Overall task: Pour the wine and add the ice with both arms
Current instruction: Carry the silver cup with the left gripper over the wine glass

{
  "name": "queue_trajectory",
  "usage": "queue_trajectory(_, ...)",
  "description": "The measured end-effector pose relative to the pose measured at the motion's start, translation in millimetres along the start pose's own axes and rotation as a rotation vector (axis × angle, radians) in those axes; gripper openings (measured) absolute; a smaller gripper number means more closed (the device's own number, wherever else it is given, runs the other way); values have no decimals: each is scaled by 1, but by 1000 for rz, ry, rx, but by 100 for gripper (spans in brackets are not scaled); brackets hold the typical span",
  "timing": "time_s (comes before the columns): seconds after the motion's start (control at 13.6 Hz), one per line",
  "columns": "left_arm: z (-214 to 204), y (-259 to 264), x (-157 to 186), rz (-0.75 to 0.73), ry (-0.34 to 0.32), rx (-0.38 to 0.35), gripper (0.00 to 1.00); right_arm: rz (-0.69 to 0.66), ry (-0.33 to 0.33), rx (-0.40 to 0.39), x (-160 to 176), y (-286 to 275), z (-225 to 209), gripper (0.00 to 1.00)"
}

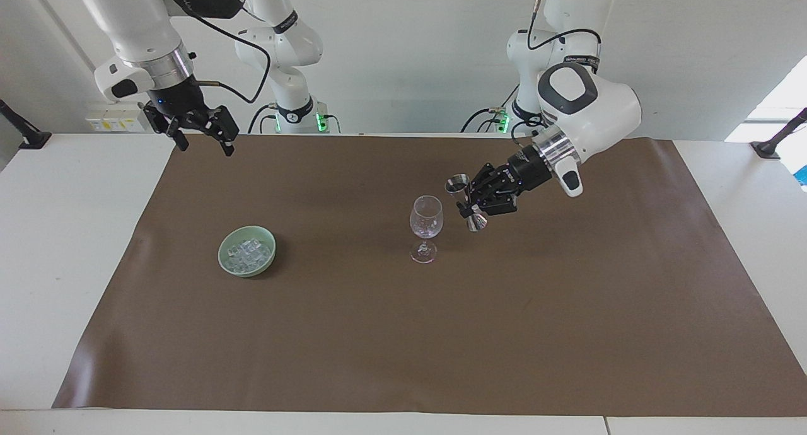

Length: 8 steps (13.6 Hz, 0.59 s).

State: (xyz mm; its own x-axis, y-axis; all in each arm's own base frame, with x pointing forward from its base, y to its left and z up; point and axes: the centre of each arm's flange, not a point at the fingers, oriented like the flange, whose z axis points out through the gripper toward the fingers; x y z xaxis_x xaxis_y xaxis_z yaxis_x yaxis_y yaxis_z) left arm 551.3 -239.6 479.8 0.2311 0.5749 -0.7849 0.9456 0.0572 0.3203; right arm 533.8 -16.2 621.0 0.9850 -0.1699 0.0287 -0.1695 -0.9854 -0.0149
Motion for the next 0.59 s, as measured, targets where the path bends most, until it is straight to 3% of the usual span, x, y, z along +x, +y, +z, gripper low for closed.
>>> queue_trajectory(0.59, 23, -20, -5, 207, 141, 24, 22, 0, 0, 0, 0, 0, 0, 100)
